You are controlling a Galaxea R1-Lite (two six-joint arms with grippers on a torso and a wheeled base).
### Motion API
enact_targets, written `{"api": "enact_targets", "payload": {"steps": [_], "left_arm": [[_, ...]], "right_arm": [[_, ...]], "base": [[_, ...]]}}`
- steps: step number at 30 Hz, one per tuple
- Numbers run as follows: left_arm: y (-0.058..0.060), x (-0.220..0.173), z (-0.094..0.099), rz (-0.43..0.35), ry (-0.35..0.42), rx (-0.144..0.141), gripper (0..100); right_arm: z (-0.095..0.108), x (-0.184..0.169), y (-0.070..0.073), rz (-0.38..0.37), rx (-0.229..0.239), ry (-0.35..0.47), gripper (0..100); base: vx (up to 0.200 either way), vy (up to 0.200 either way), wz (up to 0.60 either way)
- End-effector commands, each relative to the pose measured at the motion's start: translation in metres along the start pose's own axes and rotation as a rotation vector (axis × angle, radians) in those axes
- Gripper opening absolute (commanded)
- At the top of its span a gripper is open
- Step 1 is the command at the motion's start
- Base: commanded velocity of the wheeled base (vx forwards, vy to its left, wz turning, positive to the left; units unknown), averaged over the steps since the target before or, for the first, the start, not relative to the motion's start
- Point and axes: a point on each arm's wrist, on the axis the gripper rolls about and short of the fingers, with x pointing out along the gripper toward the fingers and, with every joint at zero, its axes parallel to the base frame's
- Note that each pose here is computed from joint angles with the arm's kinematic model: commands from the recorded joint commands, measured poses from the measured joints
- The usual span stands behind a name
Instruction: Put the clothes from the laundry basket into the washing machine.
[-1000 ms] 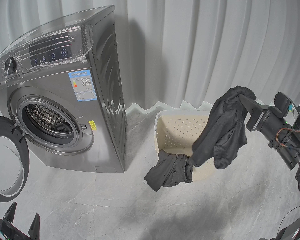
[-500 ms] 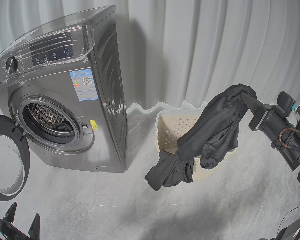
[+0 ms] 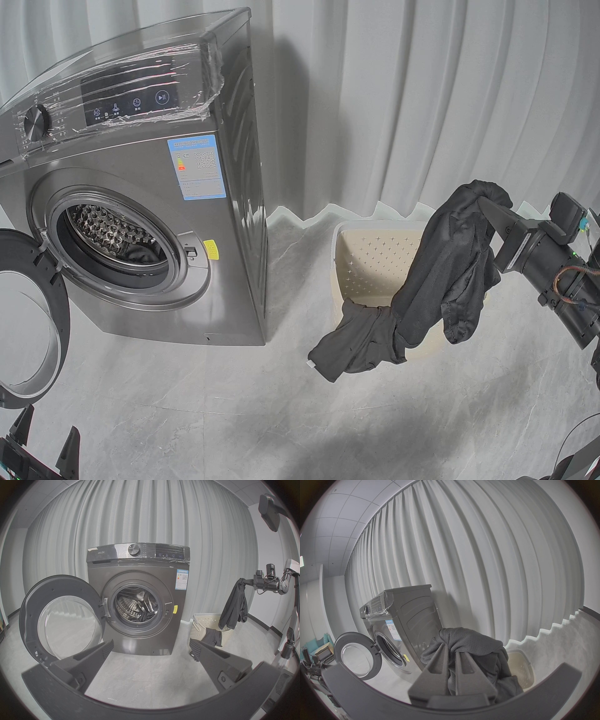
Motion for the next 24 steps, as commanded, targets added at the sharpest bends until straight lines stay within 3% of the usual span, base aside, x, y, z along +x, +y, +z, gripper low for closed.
{"api": "enact_targets", "payload": {"steps": [1,10,19,24], "left_arm": [[0.0002,-0.0001,-0.0044,0.001,-0.001,0.0,100],[0.0002,-0.0001,-0.0044,0.001,-0.001,0.0,100],[0.0002,-0.0001,-0.0044,0.001,-0.001,0.001,100],[0.0002,-0.0001,-0.0044,0.001,-0.001,0.0,100]], "right_arm": [[-0.004,-0.0017,0.0003,0.007,-0.002,0.016,0],[-0.008,-0.0032,0.0024,0.023,-0.003,0.032,0],[-0.0091,-0.0037,0.0049,0.035,0.0,0.037,0],[-0.0108,-0.0046,0.0046,0.036,-0.001,0.043,0]], "base": [[0.0,0.2,0.0],[0.0,0.2,0.0],[0.0,0.0,0.0],[-0.2,0.0,0.0]]}}
